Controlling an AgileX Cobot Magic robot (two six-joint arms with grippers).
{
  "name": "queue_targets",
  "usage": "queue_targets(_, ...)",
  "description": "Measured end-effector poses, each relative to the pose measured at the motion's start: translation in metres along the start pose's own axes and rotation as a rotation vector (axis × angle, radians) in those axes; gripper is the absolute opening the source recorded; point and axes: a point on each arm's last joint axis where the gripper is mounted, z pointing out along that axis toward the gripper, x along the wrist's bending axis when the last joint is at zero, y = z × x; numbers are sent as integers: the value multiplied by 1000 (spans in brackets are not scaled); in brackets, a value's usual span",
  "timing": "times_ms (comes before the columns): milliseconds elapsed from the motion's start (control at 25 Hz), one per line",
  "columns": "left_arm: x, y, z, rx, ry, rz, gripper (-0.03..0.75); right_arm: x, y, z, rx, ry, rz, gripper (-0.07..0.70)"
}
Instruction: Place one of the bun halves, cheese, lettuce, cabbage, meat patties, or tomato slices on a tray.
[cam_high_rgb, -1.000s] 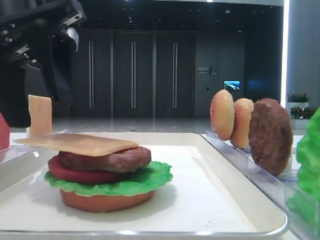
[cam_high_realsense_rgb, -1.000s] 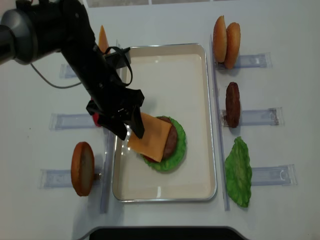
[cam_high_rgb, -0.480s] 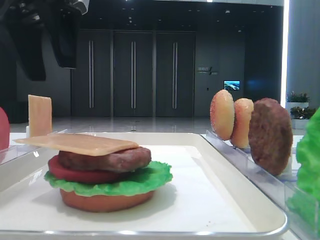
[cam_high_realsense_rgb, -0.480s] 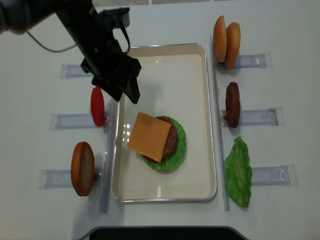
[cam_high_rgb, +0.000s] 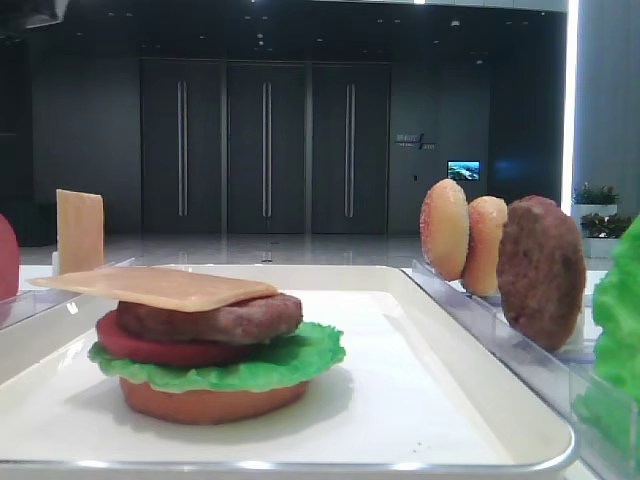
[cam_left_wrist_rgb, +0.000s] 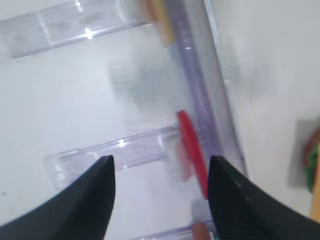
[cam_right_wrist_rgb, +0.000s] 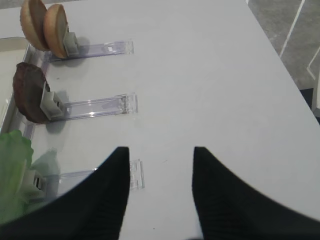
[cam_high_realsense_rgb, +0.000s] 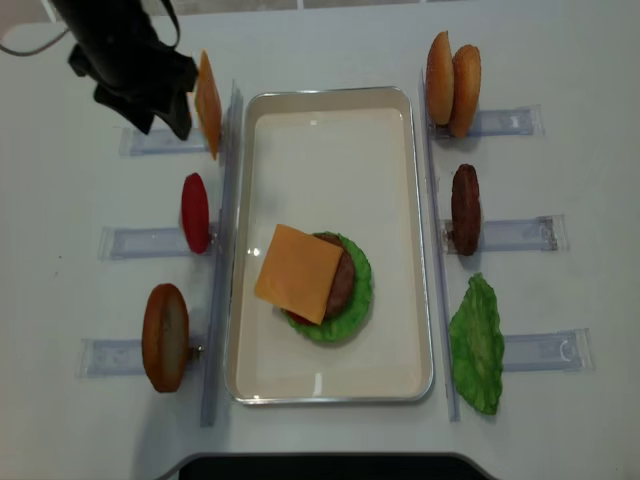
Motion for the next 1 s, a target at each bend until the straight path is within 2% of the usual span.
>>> queue_targets(160,40,-8,-17,-32,90,-70,450,0,0,0,0,0,0,290)
queue_targets(320,59,-19,-38,-78,122,-125,450,0,0,0,0,0,0,290)
queue_targets(560,54,-44,-77,-175,147,-130,430,0,0,0,0,0,0,290)
queue_targets(720,44,-85,-99,-220,153,-133,403,0,0,0,0,0,0,290)
queue_targets(1000,25,-169,-109,-264,159,-135,398,0,0,0,0,0,0,290)
